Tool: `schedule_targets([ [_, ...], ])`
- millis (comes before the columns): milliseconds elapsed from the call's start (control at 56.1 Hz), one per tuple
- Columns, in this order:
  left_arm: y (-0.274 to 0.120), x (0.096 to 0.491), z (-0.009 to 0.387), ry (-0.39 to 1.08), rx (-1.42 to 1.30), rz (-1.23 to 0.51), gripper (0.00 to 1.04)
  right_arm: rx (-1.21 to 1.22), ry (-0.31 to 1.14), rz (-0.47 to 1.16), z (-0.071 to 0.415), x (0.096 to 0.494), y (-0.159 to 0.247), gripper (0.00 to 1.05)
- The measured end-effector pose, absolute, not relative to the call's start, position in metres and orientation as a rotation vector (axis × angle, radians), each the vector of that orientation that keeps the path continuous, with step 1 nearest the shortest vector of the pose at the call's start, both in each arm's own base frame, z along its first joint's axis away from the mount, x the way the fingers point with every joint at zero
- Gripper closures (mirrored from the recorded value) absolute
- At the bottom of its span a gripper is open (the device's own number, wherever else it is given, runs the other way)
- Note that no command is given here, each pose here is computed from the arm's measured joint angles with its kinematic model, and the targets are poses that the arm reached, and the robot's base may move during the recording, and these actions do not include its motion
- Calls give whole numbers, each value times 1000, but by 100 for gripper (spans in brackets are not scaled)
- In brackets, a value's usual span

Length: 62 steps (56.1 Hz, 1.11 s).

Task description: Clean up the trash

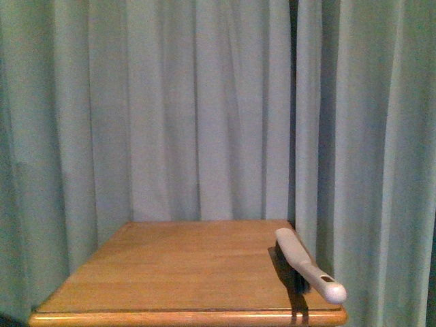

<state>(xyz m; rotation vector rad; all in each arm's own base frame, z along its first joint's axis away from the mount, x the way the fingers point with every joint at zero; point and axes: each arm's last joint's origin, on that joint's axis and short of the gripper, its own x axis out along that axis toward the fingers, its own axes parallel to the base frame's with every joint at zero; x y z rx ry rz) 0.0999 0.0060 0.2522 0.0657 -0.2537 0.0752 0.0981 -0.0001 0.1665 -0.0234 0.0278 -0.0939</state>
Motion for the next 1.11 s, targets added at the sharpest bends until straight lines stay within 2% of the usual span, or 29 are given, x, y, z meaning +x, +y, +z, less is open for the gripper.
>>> schedule_targets([
  [18,6,100,252,-253,64,76,76,-31,51,-132,166,99,1,7],
  [36,6,99,252,-256,57,73,76,-97,223,-365,168,108,8,7],
  [53,6,99,252,-256,57,73,76,-100,238,-374,169,110,9,7],
  [285,6,99,252,-256,53,74,76,44,329,-143,233,167,38,7],
  [642,6,99,252,-257,53,73,76,200,572,15,278,283,99,7],
  [945,6,99,252,-257,53,73,76,248,776,-28,256,343,139,7],
  [1105,6,99,252,-256,53,73,76,265,818,-40,242,363,150,7],
])
